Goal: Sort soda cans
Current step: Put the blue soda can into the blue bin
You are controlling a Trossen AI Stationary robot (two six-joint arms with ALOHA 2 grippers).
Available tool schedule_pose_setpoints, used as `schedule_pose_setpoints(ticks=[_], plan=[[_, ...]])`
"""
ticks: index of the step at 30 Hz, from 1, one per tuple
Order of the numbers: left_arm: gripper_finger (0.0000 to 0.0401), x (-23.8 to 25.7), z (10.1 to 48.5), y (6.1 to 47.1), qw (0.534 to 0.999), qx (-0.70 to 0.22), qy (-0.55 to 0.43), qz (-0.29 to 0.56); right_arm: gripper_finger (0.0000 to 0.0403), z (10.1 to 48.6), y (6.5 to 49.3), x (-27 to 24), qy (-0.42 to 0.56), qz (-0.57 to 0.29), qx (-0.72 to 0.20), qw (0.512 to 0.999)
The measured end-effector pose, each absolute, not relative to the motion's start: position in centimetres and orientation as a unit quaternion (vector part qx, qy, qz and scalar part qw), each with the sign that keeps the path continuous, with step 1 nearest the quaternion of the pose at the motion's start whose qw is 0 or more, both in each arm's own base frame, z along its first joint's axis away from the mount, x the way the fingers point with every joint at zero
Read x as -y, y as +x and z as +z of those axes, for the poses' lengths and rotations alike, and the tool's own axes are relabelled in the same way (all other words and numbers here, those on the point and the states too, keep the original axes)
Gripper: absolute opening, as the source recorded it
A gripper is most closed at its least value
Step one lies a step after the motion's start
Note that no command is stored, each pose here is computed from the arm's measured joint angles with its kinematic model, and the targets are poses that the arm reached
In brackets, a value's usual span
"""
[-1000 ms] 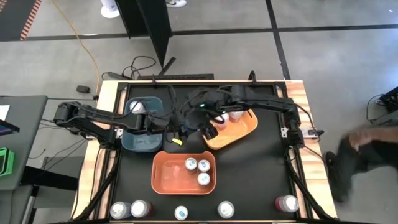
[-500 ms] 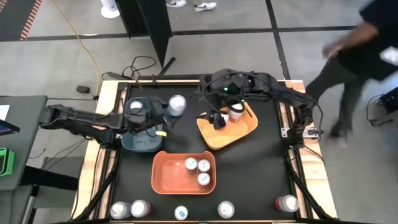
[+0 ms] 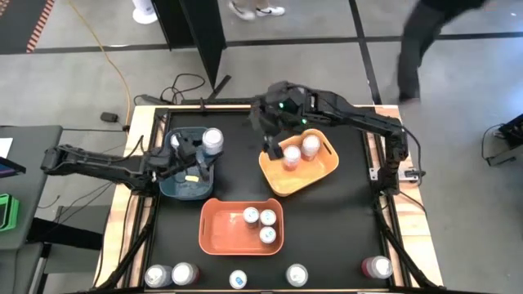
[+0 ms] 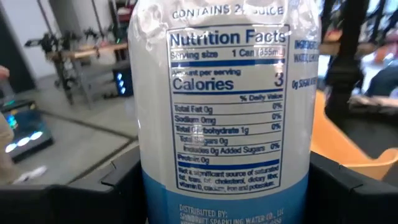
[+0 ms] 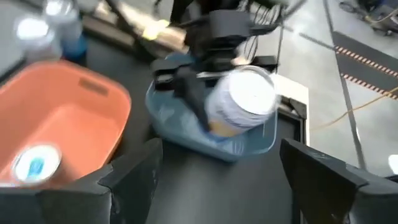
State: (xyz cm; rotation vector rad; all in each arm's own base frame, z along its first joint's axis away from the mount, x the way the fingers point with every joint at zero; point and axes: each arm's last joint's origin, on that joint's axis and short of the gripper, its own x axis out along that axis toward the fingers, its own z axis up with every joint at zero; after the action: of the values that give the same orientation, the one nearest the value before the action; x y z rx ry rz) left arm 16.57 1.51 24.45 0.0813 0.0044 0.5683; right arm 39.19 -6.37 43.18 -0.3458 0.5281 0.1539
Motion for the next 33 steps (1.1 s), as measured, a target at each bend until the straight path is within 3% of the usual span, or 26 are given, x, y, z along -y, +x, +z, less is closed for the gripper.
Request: schedule_pose_setpoints(ticks=[6, 16, 21, 26, 33], plan=[[0.0286, -1.4, 24.1, 15.4, 0.962, 0.038, 0.039, 0.267, 0.0338, 41.5, 40.8, 8.7, -0.105, 0.083, -0.193, 0.972], [0.0286, -1.3, 24.9, 15.1, 0.964, 0.082, 0.047, 0.249, 0.0362, 40.0, 42.5, 8.1, -0.068, 0.092, -0.117, 0.987], [0.0286, -1.2, 26.5, 14.7, 0.959, 0.170, 0.028, 0.224, 0.0363, 39.3, 42.8, 7.7, -0.060, 0.093, -0.109, 0.988], [0.0286, -1.1, 28.4, 13.7, 0.937, 0.284, -0.005, 0.205, 0.0362, 40.3, 43.3, 6.1, -0.088, 0.099, -0.054, 0.990], [0.0286, -1.0, 30.6, 11.9, 0.883, 0.432, -0.093, 0.159, 0.0361, 41.2, 44.4, 2.0, -0.249, -0.001, 0.001, 0.969]])
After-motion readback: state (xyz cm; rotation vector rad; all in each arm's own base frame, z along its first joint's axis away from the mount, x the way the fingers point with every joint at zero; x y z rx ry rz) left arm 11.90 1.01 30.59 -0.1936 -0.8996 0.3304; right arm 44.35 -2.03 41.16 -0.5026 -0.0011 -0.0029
